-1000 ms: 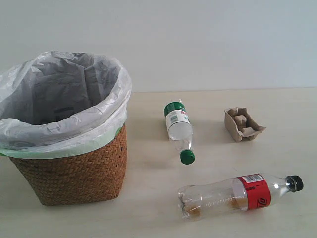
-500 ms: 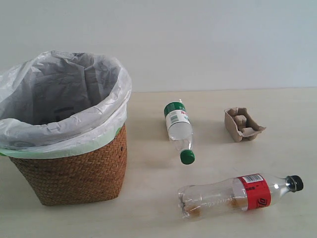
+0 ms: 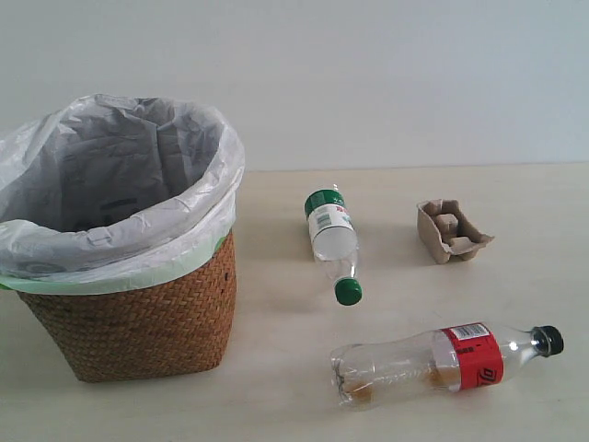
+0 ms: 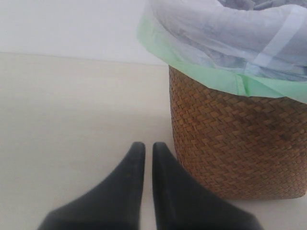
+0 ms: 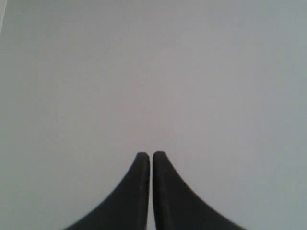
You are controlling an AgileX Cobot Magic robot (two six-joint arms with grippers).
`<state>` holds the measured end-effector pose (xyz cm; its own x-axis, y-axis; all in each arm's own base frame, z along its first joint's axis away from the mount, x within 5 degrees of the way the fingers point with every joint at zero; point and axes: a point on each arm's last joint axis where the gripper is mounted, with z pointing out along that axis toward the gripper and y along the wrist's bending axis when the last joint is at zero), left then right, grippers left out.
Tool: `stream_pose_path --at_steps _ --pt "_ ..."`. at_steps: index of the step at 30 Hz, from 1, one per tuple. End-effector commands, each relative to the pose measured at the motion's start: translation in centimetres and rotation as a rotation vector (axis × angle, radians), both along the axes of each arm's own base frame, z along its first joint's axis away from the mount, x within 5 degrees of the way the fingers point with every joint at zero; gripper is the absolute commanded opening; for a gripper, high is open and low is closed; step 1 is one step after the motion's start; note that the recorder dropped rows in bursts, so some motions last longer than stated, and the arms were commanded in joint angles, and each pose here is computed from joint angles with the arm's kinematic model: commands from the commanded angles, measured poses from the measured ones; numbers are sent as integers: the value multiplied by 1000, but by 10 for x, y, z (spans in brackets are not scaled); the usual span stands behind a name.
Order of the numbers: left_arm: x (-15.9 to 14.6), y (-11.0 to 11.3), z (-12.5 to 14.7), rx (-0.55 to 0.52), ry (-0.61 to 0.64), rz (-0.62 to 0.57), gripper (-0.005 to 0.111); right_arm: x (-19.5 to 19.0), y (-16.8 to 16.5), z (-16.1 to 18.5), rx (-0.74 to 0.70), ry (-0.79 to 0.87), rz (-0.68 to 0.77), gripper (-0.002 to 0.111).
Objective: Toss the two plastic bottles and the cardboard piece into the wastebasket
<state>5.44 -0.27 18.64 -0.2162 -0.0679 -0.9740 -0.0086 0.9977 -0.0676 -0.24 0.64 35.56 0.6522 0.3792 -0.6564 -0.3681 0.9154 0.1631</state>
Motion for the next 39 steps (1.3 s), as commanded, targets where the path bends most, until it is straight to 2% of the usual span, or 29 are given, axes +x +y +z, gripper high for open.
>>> stream_pose_path --at_steps 1,4,7,9,12,14,17,21,25,29,35,39 --pt "0 0 -1 -6 -2 6 6 11 -4 21 -4 226 -55 0" --pt "0 0 -1 -6 -2 6 6 20 -3 31 -26 259 -72 2" --pt "0 0 -1 -6 -2 6 6 33 -2 41 -28 304 -72 12" --pt "0 0 -1 -6 -2 6 6 46 -1 45 -20 369 -68 26" --pt "0 0 -1 -6 -2 6 6 69 0 46 -13 485 -70 59" --pt "0 0 -1 -6 -2 6 6 84 1 45 -19 546 -75 77" --pt "0 0 -1 -6 -2 6 6 103 2 39 -65 625 -102 93" --pt "0 0 -1 -6 -2 6 6 113 2 30 -98 715 -127 94" --pt "0 0 -1 -6 -2 6 6 123 3 21 -38 810 -91 94" --pt "0 0 -1 -6 -2 6 6 142 6 14 -58 920 -84 94" --pt "0 0 -1 -6 -2 6 6 188 38 4 -232 1223 44 94" --pt "0 0 -1 -6 -2 6 6 218 62 1 -335 1354 103 94"
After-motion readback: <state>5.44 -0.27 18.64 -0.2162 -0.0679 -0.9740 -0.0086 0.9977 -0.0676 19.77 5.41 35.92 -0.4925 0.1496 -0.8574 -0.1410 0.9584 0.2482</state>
